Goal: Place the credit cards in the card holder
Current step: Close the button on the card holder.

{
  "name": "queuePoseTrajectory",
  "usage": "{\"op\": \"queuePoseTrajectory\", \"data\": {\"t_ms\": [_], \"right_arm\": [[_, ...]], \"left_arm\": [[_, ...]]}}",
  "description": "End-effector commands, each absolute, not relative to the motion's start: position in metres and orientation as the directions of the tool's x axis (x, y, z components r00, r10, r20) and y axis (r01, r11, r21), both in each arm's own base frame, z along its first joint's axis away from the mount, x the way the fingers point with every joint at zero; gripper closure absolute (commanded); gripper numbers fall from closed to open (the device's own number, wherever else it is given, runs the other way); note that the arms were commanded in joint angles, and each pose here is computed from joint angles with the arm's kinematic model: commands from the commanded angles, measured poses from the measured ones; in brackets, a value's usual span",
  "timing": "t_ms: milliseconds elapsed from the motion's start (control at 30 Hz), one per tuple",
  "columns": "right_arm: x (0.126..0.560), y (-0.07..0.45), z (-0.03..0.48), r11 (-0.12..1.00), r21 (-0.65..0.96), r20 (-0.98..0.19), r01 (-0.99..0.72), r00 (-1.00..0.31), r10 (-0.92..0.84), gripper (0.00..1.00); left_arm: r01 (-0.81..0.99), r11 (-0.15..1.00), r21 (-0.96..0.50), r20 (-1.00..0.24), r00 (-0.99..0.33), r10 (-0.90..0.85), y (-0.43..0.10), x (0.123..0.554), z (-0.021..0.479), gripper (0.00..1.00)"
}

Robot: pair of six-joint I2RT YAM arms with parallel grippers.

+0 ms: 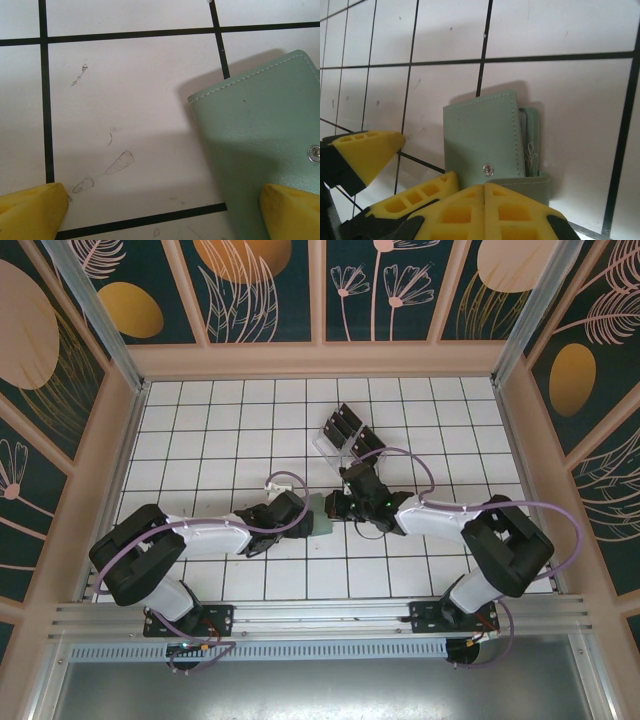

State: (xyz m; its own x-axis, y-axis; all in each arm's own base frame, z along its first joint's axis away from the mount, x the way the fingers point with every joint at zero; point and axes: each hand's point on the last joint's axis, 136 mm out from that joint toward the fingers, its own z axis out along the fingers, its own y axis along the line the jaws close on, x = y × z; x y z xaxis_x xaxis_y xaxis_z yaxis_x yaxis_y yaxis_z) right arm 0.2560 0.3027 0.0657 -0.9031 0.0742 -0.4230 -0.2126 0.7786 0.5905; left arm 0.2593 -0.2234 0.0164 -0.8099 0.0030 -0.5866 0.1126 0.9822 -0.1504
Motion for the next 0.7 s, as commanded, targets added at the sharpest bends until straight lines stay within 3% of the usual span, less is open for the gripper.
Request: {"op": "queuePoseTrajectory", "data": {"t_ms": [0,667], "right_arm": [[0.257,0.317,0.071,0.753,0.617,-0.425,-0.23,-0.902,0.072,1.0],[0.262,0.333,0.062,0.749,0.618,-0.417,-0.239,-0.907,0.054,1.0]], "left_arm": [[0.08,0.994,-0.07,-0.528,-0.849,0.031,-0.2,0.246,-0.009,0.02],[0.082,0.994,-0.074,-0.524,-0.851,0.031,-0.199,0.244,-0.012,0.02]]}}
